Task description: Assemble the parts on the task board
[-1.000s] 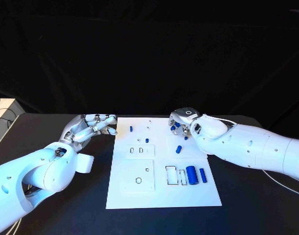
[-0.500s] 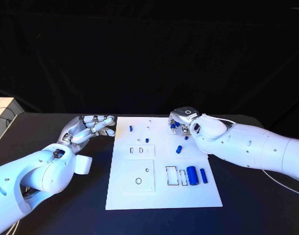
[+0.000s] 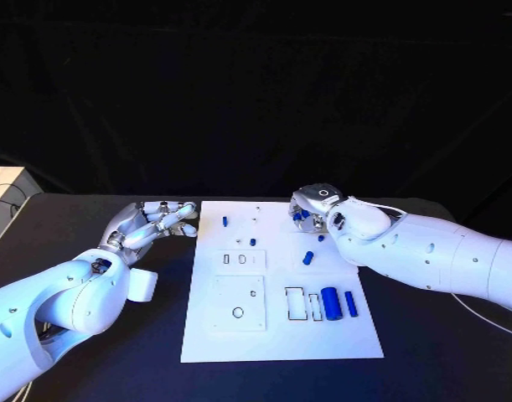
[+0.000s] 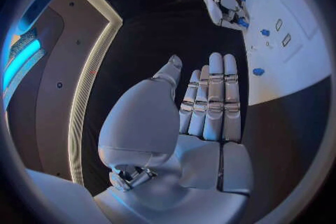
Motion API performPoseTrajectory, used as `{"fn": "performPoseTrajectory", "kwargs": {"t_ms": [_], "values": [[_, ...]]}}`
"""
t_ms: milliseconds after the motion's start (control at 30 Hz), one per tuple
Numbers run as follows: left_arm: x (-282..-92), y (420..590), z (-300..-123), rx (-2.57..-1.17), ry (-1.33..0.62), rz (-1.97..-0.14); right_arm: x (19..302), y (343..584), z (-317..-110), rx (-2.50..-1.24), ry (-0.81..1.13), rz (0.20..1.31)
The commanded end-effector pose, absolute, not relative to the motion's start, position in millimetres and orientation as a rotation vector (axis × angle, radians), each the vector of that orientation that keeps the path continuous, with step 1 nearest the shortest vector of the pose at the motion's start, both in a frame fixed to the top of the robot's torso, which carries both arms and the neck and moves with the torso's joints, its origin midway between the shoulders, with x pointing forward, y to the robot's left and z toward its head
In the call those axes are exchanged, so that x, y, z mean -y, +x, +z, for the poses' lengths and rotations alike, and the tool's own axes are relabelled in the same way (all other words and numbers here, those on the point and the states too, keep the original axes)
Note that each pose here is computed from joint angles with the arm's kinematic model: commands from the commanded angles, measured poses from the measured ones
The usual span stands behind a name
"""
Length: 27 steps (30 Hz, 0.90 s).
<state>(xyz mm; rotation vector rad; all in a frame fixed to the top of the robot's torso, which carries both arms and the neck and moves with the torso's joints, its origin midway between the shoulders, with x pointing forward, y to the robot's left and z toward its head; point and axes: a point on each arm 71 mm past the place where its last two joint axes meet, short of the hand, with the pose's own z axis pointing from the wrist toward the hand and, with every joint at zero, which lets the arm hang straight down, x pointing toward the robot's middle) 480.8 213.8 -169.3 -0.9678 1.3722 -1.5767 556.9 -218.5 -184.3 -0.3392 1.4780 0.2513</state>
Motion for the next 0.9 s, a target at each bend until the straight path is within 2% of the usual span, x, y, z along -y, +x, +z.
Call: {"fn": "performPoseTrajectory", "kwargs": {"t_ms": [33, 467, 900], "values": [[-211.7, 480.4, -169.1, -1.382, -0.955, -1.597, 216.9, 553.5, -187.3, -1.467, -0.33, 0.272], [-212.6, 480.3, -169.6, -1.381, -0.957, -1.593, 198.0, 551.0, -167.8, -1.402, -0.309, 0.322], [-209.5, 479.5, -168.9, -1.383, -0.952, -1.604, 165.9, 556.7, -161.5, -1.359, -0.314, 0.355]]}}
